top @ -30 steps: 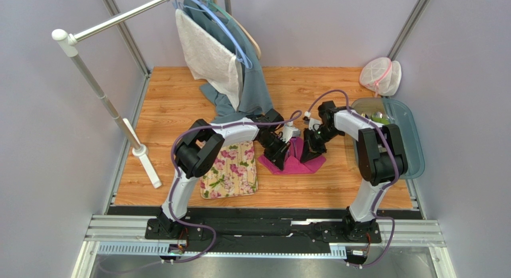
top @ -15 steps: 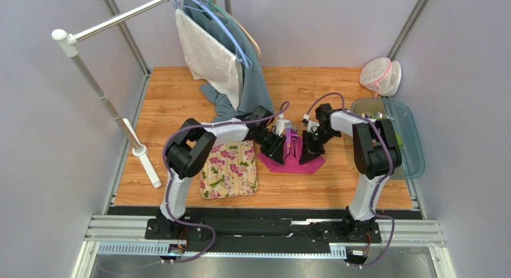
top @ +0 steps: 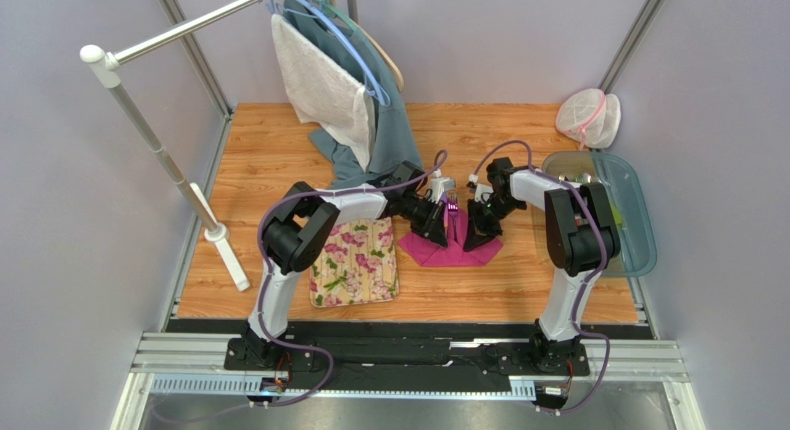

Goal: Place the utensils on the paper napkin and roll it up

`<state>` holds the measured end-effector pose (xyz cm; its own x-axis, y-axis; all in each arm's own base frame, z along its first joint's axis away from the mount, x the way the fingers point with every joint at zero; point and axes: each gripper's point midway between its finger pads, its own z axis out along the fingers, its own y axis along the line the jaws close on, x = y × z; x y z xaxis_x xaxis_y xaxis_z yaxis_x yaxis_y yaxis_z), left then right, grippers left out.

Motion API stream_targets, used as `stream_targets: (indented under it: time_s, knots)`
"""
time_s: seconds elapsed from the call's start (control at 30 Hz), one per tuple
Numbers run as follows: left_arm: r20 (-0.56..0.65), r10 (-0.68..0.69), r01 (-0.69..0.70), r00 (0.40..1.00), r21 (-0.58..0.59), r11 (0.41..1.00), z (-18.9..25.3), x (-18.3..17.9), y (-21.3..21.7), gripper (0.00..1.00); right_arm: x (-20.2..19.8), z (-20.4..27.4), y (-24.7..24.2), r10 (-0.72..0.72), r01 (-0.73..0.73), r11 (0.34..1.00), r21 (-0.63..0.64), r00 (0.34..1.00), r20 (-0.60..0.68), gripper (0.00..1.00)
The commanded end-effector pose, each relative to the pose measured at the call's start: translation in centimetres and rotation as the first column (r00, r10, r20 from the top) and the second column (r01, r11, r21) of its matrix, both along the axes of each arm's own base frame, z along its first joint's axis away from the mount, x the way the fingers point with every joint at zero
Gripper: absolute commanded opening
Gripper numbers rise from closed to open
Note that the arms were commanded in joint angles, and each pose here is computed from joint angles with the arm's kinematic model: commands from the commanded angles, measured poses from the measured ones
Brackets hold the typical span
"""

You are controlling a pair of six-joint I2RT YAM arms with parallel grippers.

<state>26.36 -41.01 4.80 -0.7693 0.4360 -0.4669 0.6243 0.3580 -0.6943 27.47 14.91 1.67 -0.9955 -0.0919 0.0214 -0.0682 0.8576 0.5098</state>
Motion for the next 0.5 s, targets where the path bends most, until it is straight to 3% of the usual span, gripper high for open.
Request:
stream_targets:
  time_s: [0.0, 0.23, 0.47]
  knots:
    - [0.007, 0.010, -0.010, 1.000, -0.054, 0.998, 0.7, 1.3, -1.7, 0.17, 2.6, 0.0, -0.3, -0.007, 0.009, 1.000, -0.028, 0.997, 0.071, 0.05]
    - [-0.002, 0.028, -0.029, 1.000, -0.039, 0.999, 0.2, 1.8, -1.9, 0.14, 2.7, 2.6, -0.2, 0.004, -0.003, 1.000, -0.010, 0.995, 0.101, 0.08]
    - [-0.012, 0.035, -0.035, 0.999, -0.031, 0.999, -0.2, 1.9, -1.7, 0.14, 2.0, 4.4, -3.0, 0.024, -0.006, 0.992, -0.126, 0.989, 0.143, 0.25]
